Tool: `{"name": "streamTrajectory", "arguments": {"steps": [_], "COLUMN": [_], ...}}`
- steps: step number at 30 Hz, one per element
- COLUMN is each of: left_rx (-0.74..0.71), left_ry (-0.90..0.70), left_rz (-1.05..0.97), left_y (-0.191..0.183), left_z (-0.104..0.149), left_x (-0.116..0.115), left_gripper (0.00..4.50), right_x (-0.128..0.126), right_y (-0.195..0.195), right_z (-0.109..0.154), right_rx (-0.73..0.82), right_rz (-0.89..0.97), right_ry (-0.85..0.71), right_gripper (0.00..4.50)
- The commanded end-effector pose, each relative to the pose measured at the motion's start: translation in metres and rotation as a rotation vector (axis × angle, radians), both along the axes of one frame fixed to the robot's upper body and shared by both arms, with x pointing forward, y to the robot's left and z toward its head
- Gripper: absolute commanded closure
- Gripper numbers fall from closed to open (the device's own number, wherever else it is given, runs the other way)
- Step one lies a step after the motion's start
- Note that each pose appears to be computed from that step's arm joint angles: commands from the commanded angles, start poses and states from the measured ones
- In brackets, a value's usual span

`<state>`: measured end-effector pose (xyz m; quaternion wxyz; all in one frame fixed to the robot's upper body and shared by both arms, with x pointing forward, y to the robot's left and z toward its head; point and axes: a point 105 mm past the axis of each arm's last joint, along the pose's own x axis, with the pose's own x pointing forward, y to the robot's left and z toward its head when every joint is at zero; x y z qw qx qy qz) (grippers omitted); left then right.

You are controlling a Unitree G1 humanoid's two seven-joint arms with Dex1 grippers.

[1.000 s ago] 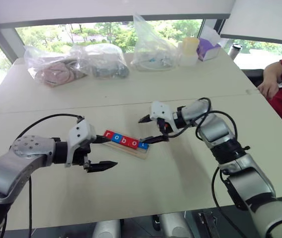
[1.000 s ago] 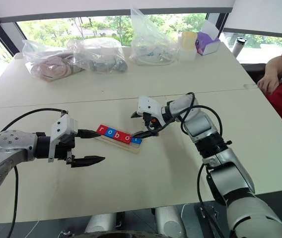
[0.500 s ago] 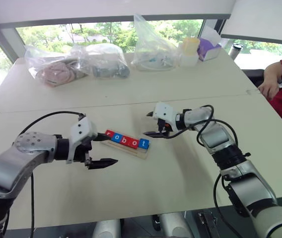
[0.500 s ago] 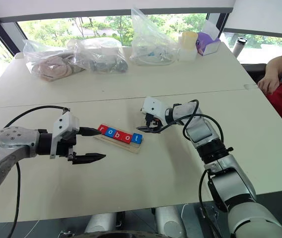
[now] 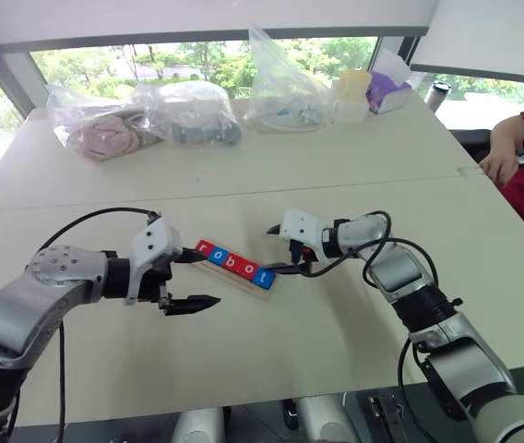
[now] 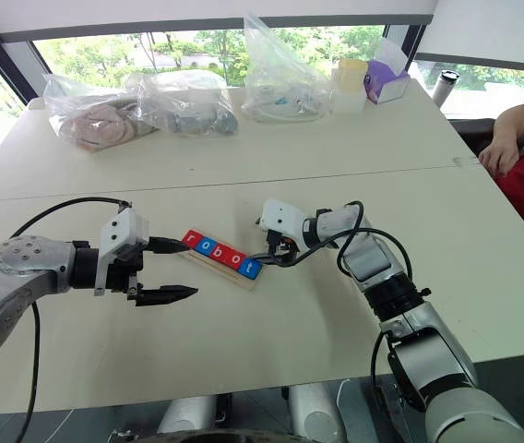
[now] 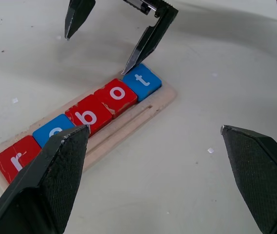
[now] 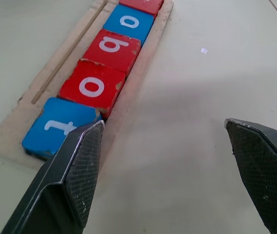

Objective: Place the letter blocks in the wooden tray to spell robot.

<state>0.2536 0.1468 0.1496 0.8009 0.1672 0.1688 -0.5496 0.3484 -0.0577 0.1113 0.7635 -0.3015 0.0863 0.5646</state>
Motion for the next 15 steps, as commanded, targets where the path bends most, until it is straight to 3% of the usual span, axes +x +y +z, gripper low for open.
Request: {"name": "streamTrajectory", "arguments": {"steps": [1,4,8,12,15], "left_rx": [-0.046,-0.062,-0.026,-0.040,-0.116], "left_ry": [-0.047,-0.020,-0.008,0.074,0.091], "left_rz": [0.024,0.068,0.146,0.286,0.399], "left_y": [-0.002,0.007,0.029,0.057,0.065], "left_z": [0.012,0.011,0.004,-0.005,-0.007], "left_x": [0.003,0.001,-0.007,-0.030,-0.035], "left_gripper": [0.00,0.00,0.00,0.00,0.00], "right_x": [0.012,0.016,0.000,-0.060,-0.092], "right_y": [-0.004,-0.016,-0.033,-0.061,-0.081], "right_z": [0.031,0.048,0.062,0.058,0.037], "right_rx": [0.047,0.080,0.153,0.315,0.332], "right_rz": [-0.049,-0.109,-0.162,-0.229,-0.368], "right_ry": [-0.115,-0.152,-0.112,0.132,0.251], "right_gripper": [0.46,0.46,0.46,0.46,0.46]}}
